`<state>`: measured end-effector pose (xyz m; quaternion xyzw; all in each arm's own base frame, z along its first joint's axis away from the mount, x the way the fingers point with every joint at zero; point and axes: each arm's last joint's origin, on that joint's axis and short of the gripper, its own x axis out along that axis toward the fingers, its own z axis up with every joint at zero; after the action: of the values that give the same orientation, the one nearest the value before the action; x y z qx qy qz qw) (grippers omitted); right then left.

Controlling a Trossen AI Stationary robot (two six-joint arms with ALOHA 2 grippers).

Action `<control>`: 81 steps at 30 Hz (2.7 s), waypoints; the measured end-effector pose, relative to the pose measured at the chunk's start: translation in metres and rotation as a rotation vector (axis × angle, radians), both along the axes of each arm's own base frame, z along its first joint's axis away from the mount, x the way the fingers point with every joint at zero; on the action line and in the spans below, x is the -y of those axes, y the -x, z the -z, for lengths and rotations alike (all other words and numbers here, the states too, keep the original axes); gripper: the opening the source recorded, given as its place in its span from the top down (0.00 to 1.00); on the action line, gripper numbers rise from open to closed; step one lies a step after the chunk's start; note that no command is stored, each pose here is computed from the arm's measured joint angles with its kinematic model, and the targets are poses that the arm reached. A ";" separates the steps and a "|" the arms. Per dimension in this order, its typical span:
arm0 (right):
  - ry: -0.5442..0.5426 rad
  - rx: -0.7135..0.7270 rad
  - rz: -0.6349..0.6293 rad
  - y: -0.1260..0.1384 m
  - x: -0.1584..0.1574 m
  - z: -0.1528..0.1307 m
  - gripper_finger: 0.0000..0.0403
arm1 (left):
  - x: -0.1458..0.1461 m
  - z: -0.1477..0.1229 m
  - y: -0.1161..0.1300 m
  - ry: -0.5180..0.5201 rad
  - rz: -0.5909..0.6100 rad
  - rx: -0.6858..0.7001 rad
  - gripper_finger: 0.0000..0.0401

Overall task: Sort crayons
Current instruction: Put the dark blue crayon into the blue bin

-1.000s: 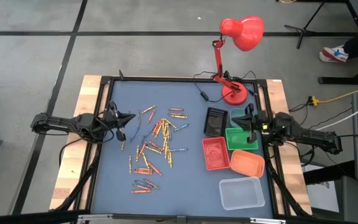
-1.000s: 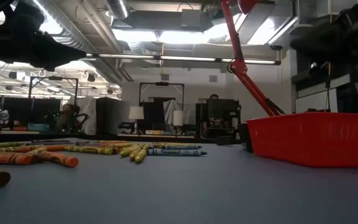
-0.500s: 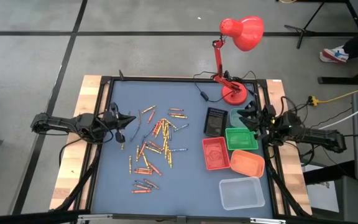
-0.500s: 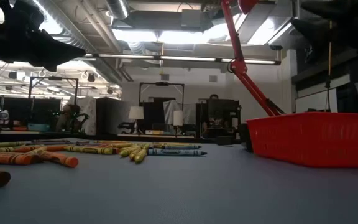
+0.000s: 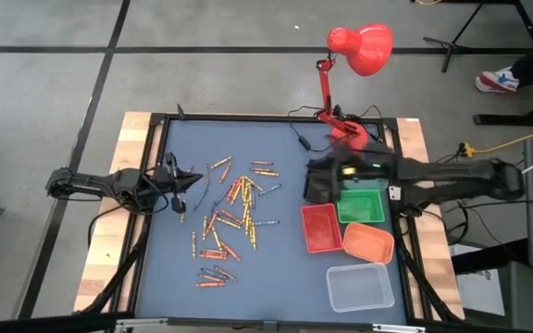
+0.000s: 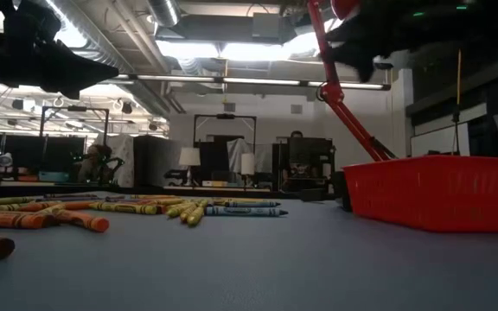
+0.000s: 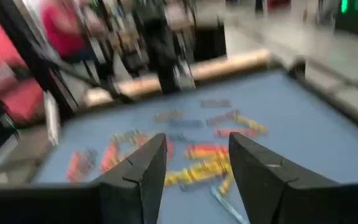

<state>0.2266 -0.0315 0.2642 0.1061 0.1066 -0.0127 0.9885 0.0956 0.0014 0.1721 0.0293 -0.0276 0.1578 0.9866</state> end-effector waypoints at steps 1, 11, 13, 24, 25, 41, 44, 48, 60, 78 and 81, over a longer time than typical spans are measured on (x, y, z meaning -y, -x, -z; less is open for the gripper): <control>0.003 -0.040 -0.002 -0.011 0.002 0.000 0.57 | 0.000 0.000 0.000 0.000 0.000 -0.001 1.00; 0.069 -0.366 -0.053 -0.112 0.018 0.031 0.57 | 0.000 0.000 0.000 -0.001 0.000 -0.002 1.00; 0.088 -0.414 -0.069 -0.127 0.020 0.041 0.57 | 0.000 0.000 0.000 0.000 0.000 -0.002 1.00; 0.127 -0.604 -0.127 -0.166 0.026 0.093 0.57 | 0.000 0.000 0.000 -0.001 0.000 -0.002 1.00; 0.131 -0.612 -0.131 -0.166 0.027 0.096 0.57 | 0.000 0.000 0.000 -0.001 0.000 -0.002 1.00; 0.114 -0.756 -0.145 -0.169 0.027 0.142 0.57 | 0.000 0.000 0.000 -0.001 0.000 -0.004 1.00; 0.113 -0.761 -0.144 -0.169 0.027 0.143 0.59 | 0.000 0.000 0.000 -0.001 0.000 -0.004 1.00; 0.112 -0.762 -0.144 -0.169 0.027 0.143 0.67 | 0.000 0.000 0.000 -0.001 0.000 -0.004 1.00; 0.111 -0.766 -0.145 -0.168 0.027 0.144 0.93 | 0.000 0.000 0.000 -0.001 0.000 -0.004 1.00; 0.095 -0.715 -0.172 -0.158 0.024 0.105 0.94 | 0.000 0.000 0.000 -0.001 -0.001 -0.005 1.00; 0.095 -0.713 -0.172 -0.149 0.022 0.085 0.94 | 0.000 0.000 0.000 -0.001 -0.001 -0.004 1.00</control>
<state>0.3754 -0.0537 0.1796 0.0398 0.4522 0.0295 0.8906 0.0958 0.0015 0.1718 0.0301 -0.0255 0.1581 0.9866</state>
